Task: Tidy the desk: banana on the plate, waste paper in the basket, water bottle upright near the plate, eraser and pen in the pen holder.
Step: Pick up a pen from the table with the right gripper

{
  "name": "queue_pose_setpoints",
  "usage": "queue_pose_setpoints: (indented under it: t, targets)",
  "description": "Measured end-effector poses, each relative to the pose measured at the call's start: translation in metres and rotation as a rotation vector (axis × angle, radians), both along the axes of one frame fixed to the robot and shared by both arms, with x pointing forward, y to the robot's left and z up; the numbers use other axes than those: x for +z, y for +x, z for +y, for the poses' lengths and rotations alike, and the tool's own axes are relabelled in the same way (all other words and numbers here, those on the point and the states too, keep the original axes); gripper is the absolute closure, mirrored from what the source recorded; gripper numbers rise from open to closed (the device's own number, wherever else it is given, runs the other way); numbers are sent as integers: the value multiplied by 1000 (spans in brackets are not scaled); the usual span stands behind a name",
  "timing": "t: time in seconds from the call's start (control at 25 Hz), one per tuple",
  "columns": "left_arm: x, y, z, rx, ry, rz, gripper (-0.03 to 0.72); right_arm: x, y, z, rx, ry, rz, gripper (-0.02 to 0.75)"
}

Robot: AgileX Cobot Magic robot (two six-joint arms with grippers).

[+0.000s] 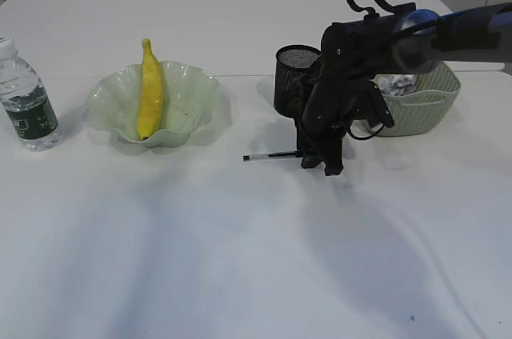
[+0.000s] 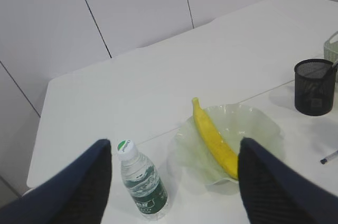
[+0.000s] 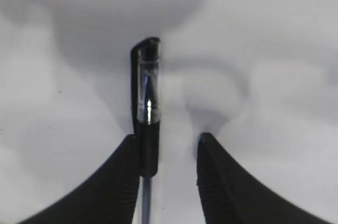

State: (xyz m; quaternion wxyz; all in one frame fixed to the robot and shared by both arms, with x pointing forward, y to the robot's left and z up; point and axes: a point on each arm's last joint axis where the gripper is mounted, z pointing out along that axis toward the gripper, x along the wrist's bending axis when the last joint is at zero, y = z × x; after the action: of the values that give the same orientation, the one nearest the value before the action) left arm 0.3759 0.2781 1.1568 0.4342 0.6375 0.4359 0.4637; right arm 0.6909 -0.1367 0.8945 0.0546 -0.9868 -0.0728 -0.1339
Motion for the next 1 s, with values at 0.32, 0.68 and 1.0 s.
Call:
queue_pose_setpoints:
  t: [0.32, 0.68, 1.0]
  targets:
    - [0, 0, 0, -1, -8, 2, 160, 12, 0, -8, 27, -104, 103, 454]
    - [0, 0, 0, -1, -8, 4, 160, 14, 3, -16, 21, -122, 115, 454]
    - [0, 0, 0, -2, -9, 4, 160, 5, 2, -13, 53, -102, 141, 454]
